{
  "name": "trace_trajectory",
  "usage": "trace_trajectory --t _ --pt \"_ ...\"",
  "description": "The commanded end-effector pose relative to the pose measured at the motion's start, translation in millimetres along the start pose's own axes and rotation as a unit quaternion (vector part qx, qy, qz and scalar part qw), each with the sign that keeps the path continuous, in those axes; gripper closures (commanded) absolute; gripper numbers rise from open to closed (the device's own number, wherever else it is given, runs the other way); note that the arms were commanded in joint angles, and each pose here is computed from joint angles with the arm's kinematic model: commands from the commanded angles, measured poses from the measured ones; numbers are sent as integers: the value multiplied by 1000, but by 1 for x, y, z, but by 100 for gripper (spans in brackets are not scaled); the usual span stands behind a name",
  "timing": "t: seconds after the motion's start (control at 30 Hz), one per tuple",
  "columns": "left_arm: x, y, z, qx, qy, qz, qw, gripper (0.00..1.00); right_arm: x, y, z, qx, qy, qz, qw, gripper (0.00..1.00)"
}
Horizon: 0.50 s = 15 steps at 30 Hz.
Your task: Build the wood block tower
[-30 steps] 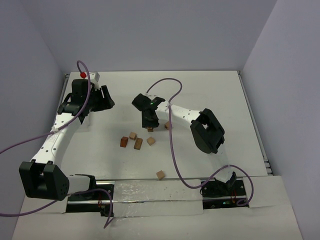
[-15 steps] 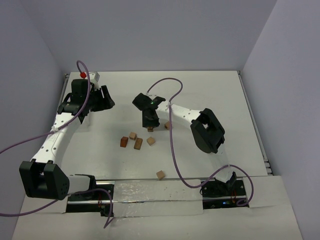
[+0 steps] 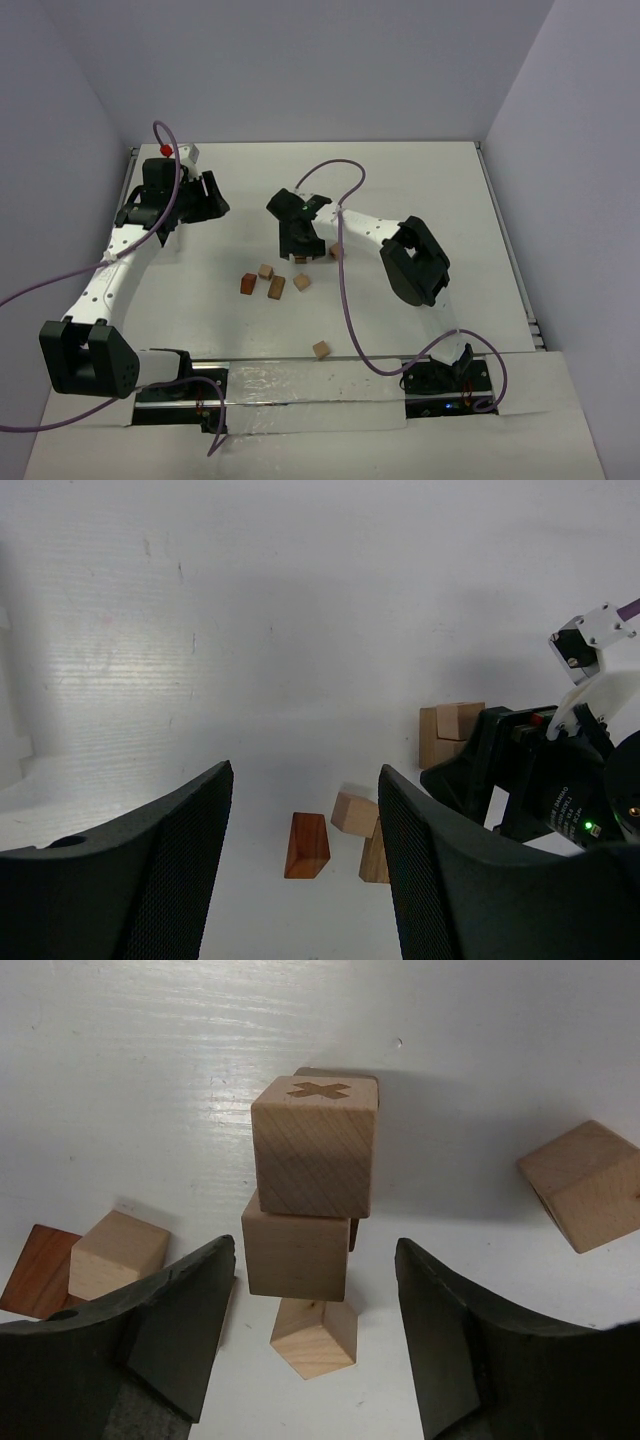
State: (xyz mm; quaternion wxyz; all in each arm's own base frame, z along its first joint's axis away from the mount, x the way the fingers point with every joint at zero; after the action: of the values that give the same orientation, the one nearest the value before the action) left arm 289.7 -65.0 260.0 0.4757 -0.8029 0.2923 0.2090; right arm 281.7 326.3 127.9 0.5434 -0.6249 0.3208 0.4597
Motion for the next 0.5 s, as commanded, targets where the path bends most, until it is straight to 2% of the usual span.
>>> trace_trajectory --t 0.0,0.47 --pt "0 -11 -5 4 23 -23 999 34 -2 -4 -1 12 -3 -12 1000 27" --pt "0 -9 -4 4 26 -20 999 34 8 -17 3 9 28 -26 999 33"
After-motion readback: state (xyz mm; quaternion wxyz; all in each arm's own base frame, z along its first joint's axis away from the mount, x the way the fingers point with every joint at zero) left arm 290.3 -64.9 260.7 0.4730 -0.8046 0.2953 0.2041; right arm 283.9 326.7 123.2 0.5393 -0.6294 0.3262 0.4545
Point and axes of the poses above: each gripper's point midway between its finger pads, its own x axis out along the fingers, its own z axis along the line the jaws close on, y = z × x, the point moved 9 cm from there along -x, back along the fingers, and after that the axes turned 12 degrees about -x, right-handed, at the moved point
